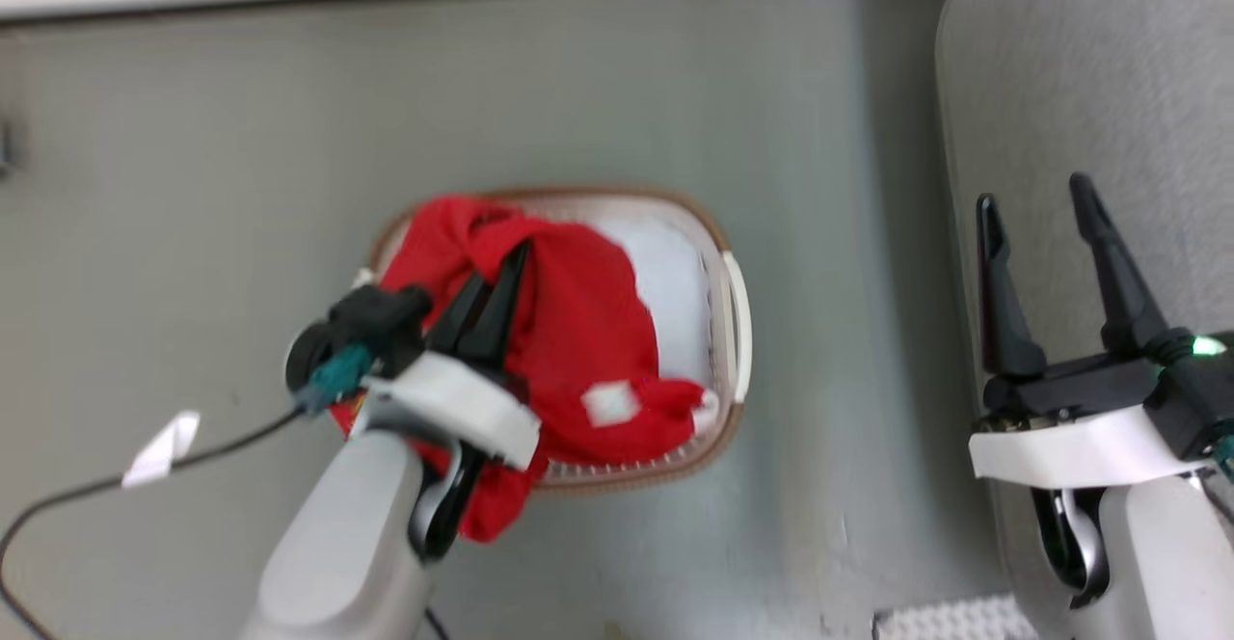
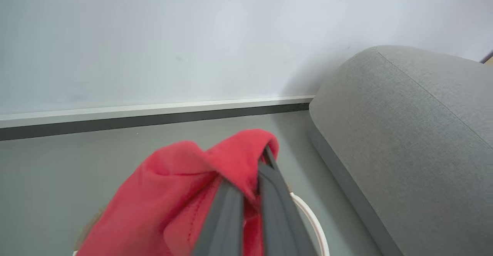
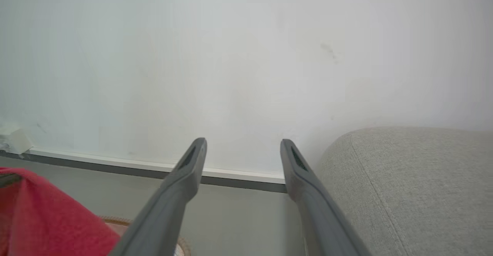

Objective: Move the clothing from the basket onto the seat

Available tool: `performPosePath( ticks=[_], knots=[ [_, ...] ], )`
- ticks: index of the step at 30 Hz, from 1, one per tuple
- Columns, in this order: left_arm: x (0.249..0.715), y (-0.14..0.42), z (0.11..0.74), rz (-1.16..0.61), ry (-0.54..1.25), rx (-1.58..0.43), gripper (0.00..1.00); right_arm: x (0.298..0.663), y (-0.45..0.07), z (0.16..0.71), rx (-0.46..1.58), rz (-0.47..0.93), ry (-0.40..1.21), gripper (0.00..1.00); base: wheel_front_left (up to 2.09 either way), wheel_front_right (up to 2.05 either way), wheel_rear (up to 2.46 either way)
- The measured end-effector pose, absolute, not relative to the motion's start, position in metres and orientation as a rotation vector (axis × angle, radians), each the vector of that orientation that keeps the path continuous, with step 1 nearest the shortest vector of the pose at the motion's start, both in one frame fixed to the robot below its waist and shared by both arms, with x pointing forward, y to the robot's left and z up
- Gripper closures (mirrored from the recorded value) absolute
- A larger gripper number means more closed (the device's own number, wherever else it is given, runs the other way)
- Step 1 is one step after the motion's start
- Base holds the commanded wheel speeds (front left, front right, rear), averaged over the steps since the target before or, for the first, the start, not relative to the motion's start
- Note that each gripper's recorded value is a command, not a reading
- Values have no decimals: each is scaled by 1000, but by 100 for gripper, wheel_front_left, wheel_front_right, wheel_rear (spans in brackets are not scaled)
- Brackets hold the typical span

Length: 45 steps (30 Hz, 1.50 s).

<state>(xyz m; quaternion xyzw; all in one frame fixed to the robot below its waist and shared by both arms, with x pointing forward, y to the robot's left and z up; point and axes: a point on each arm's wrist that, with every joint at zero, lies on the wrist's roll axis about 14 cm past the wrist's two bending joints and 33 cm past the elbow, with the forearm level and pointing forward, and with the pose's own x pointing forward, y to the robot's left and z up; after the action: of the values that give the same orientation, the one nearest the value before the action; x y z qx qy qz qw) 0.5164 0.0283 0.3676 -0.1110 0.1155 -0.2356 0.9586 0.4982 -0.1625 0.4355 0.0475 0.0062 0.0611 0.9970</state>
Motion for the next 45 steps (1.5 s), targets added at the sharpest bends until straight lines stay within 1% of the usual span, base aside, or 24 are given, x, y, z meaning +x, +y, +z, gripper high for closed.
performPosePath(
  ticks=[9, 17, 24, 31, 36, 40, 45],
  knots=[
    [483, 59, 446, -435, 73, -215, 100, 466, -145, 477, 141, 163, -41, 0, 0, 0, 0],
    [449, 68, 524, -429, -115, -202, 100, 431, -140, 503, 148, 177, -79, 0, 0, 0, 0],
    [417, 63, 577, -491, -206, -170, 100, 415, -122, 530, 133, 236, -146, 0, 0, 0, 0],
    [394, 57, 602, -560, -231, -117, 100, 401, -60, 540, 77, 433, -164, 0, 0, 0, 0],
    [378, 44, 616, -625, -247, -116, 100, 384, -12, 547, 39, 624, -178, 0, 0, 0, 0],
    [368, 33, 616, -675, -233, -116, 100, 371, 10, 551, -4, 755, -190, 0, 0, 0, 0],
    [357, 17, 613, -740, -209, -112, 100, 363, 24, 554, -61, 860, -196, 0, 0, 0, 0]
  ],
)
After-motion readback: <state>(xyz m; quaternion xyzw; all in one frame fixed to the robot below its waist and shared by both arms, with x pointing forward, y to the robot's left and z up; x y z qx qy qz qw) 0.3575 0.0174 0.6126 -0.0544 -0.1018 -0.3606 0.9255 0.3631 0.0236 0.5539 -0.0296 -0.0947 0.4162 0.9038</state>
